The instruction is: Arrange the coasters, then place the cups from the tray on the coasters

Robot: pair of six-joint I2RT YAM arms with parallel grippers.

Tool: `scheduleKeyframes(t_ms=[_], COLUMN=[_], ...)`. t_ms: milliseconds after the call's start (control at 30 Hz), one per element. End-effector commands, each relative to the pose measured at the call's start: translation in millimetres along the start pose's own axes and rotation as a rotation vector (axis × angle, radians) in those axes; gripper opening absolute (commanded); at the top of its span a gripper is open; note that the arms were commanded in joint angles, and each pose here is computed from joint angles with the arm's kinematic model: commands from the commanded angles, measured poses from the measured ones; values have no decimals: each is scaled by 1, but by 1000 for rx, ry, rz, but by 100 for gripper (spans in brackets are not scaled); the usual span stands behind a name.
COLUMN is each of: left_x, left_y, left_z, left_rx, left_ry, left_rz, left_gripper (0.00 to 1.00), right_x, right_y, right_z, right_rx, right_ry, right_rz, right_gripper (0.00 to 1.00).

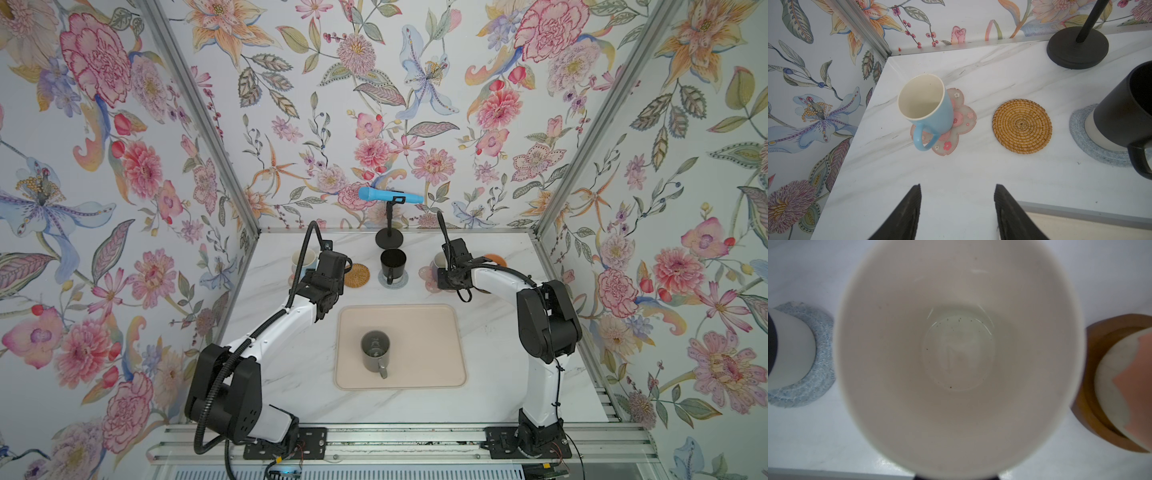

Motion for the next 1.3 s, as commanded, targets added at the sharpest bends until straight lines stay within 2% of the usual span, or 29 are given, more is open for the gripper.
scheduleKeyframes(t_ms=[0,133,400,500,967,1267], left_x=[3,2,0,0,-5,-18], left_y=[2,2,-4,-8,-30,-40], left_z=[4,5,8,11,22,21], left_rx=[15,13,7,8,-14,-90], left_ry=[7,5,-1,-6,-27,2], left_rz=[13,16,10,4,-22,38], left_gripper=[60,60,60,60,60,61], right_x=[3,-1,-2,0,-1,-6], right_y=[0,-3,-13,-17,-61,-103], right_z=[7,8,13,14,12,6], right_rx=[6,-1,10,12,-6,13], right_ry=[-13,-17,-24,-20,-31,-13], right_rz=[-16,-13,-20,-23,-78,-146], right_gripper=[13,25,35,49,53,57])
Point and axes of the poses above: each gripper's point midway between its finger pads, its own y axis out along the fingers, its own z axis along the line the jaws close on, x = y × z, the point moved 7 cm from there along -y, back along the fingers
